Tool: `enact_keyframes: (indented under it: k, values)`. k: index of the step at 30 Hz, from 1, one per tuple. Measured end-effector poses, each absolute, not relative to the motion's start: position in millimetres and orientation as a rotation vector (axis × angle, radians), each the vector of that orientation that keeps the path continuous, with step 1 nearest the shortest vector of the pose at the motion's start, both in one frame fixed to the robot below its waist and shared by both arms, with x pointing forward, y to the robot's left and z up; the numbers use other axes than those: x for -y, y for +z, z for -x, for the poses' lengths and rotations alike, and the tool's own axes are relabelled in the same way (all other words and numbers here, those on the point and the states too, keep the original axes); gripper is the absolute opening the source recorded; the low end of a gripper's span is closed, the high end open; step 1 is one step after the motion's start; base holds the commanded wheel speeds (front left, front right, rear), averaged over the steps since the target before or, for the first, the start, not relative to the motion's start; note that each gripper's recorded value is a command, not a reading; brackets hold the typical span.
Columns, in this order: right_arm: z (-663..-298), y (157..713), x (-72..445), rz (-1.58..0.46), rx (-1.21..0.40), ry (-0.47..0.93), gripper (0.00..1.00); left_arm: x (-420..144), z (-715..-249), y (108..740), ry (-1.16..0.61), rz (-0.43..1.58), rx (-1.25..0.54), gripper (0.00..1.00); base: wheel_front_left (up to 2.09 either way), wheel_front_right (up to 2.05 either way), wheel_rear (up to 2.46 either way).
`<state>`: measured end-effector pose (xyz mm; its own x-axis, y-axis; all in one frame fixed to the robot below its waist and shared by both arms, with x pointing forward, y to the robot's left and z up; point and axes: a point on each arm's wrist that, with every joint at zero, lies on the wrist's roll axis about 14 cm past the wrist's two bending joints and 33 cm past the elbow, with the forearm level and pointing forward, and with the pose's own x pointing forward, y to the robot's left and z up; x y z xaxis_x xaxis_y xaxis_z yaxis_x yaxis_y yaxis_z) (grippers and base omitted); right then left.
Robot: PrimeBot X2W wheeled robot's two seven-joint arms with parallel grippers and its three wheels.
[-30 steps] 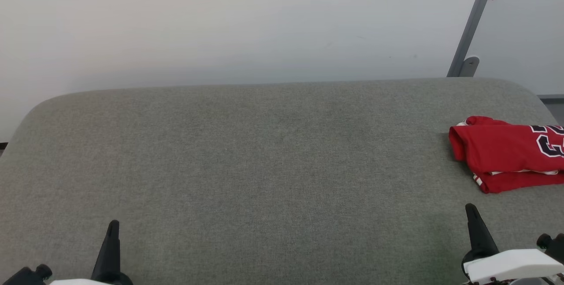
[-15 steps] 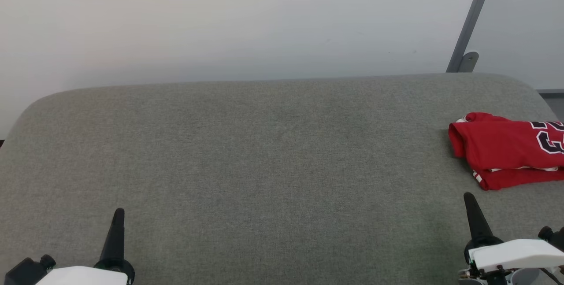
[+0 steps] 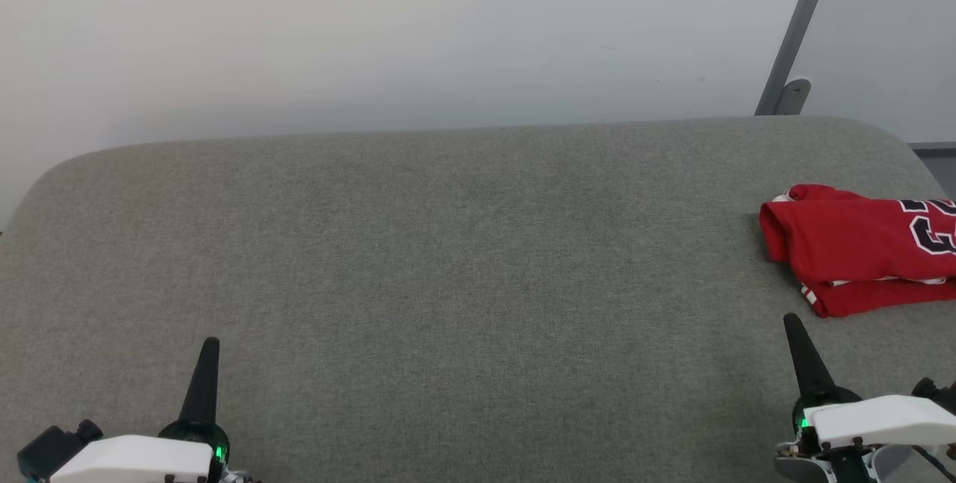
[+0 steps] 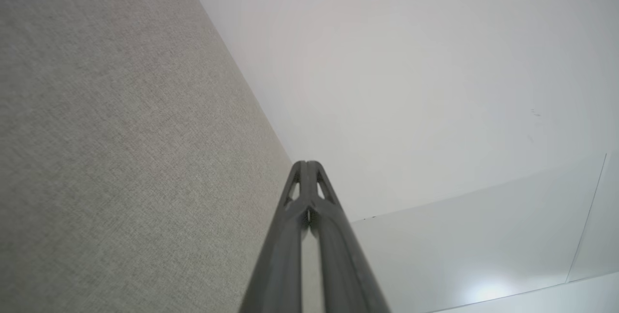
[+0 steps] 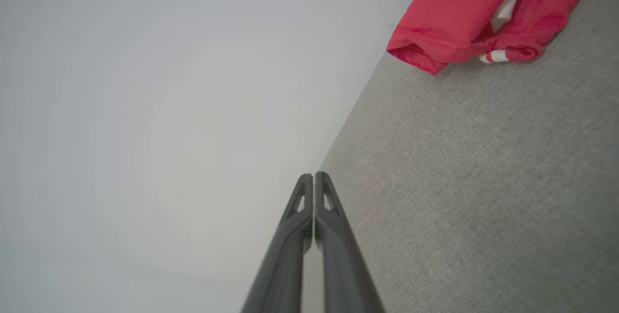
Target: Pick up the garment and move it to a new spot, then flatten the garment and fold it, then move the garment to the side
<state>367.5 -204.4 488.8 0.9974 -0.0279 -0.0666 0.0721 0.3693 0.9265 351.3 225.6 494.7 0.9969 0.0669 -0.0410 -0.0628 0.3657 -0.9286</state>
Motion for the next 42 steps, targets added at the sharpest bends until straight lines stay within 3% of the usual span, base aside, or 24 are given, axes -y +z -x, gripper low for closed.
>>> enact_keyframes:
  k: [42]
  values:
    - [-384,502,201,-1.507,-0.013,-0.02,0.0,-205,-381,501,0.026,1.509,-0.009,0.0,0.0,0.0,0.0]
